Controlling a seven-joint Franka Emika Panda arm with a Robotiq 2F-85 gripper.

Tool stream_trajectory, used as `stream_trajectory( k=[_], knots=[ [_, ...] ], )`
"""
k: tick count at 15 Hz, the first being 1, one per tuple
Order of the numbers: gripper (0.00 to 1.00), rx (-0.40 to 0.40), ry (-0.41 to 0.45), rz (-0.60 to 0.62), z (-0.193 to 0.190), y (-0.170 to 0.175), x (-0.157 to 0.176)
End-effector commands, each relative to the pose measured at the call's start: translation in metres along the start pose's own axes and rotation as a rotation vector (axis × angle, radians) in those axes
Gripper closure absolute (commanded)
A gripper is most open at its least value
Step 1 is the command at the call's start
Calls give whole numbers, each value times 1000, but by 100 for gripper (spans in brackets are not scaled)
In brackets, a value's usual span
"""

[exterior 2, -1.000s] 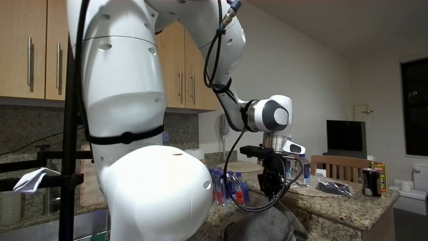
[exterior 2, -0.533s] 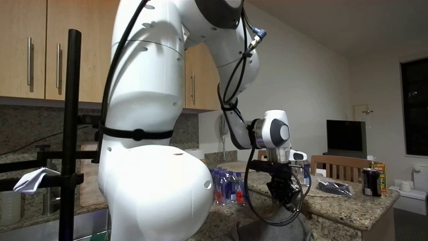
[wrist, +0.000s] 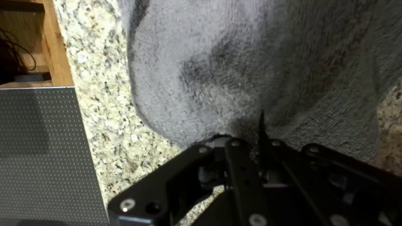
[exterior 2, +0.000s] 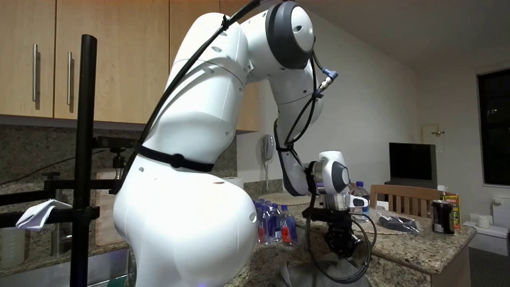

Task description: Move the towel from left to right.

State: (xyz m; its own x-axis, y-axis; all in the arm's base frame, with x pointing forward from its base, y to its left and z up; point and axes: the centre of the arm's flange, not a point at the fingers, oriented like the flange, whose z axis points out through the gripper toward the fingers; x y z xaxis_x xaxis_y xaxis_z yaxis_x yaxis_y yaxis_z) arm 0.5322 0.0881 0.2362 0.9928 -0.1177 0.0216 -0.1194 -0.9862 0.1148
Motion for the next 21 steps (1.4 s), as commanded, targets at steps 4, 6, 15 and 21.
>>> stream_trajectory(
  k=[4, 6, 15, 21],
  knots=[
    [57, 69, 14, 18, 16, -7, 9],
    [46, 91, 20, 46, 11, -3, 9],
    [0, 127, 101, 90, -50, 8, 5],
    [0, 210, 138, 2, -116, -24, -14]
  ],
)
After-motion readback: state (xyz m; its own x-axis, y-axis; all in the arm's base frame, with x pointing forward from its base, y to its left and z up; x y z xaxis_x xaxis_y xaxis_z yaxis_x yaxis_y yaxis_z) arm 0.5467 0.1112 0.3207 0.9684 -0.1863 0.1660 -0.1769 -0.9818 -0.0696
